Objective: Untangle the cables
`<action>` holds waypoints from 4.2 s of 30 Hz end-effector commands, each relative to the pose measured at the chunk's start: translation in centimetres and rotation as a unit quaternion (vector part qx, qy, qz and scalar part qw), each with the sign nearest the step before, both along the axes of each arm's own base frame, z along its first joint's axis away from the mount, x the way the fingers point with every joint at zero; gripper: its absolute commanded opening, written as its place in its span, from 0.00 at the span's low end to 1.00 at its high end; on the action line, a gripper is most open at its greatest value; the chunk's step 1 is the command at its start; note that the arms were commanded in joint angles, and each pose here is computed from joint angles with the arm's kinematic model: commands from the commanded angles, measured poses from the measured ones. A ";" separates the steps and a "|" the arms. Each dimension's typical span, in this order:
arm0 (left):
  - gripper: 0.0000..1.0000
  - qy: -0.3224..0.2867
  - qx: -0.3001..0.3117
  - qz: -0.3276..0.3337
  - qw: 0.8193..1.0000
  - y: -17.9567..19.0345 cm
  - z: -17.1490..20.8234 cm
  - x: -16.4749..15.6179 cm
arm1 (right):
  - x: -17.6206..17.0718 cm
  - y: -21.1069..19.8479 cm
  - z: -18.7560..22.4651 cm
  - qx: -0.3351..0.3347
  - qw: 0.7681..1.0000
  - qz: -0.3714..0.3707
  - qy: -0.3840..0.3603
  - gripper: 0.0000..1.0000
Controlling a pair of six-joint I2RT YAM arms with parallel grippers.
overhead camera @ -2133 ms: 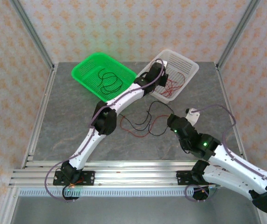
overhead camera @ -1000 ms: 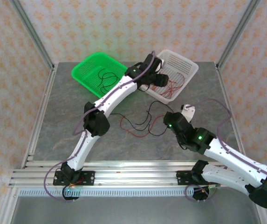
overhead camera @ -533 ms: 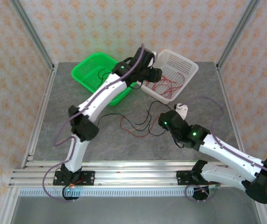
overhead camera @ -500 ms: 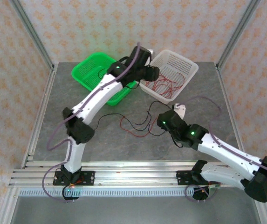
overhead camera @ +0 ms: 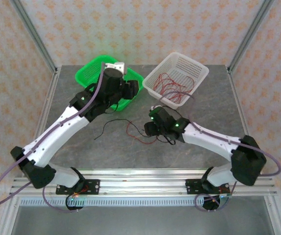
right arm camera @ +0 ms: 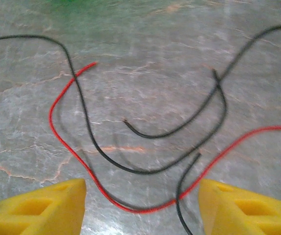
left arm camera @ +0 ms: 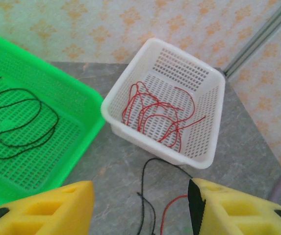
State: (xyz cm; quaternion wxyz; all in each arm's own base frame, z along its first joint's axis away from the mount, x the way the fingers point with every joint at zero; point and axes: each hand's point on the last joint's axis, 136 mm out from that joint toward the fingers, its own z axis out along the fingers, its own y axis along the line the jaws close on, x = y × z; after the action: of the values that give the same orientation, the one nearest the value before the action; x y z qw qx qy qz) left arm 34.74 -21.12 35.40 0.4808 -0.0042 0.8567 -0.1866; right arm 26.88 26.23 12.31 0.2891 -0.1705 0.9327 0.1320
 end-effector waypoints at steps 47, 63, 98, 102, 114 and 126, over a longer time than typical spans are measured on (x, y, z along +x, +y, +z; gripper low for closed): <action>0.55 -0.071 -0.043 0.112 0.990 8.8 3.3 -5.5 | 3.8 8.6 7.6 0.018 0.991 0.099 -0.083 0.00; 0.55 -0.099 -0.038 0.155 0.982 12.6 5.4 -8.2 | 7.5 7.8 21.6 0.121 0.971 0.028 -0.202 0.00; 0.56 -0.117 -0.038 0.169 0.978 14.6 5.9 -10.0 | 25.1 17.3 11.9 0.147 0.960 -0.055 -0.232 0.00; 0.56 -0.116 -0.040 0.165 0.979 14.3 5.9 -9.9 | 26.1 17.9 7.8 0.135 0.967 -0.058 -0.208 0.00; 0.56 -0.111 -0.043 0.159 0.980 13.9 5.9 -9.7 | 26.3 18.2 2.4 0.122 0.978 -0.059 -0.157 0.37; 0.56 -0.091 -0.052 0.143 0.984 12.5 4.3 -8.9 | 24.9 18.2 4.9 0.143 0.979 -0.051 -0.135 0.56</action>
State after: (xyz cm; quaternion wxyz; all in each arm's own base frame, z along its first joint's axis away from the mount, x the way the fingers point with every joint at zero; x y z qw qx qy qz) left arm 25.68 -8.40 39.94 0.5799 -0.1323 0.7899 -0.1496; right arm 52.23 44.73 12.59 0.4283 -0.1053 0.8746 0.2014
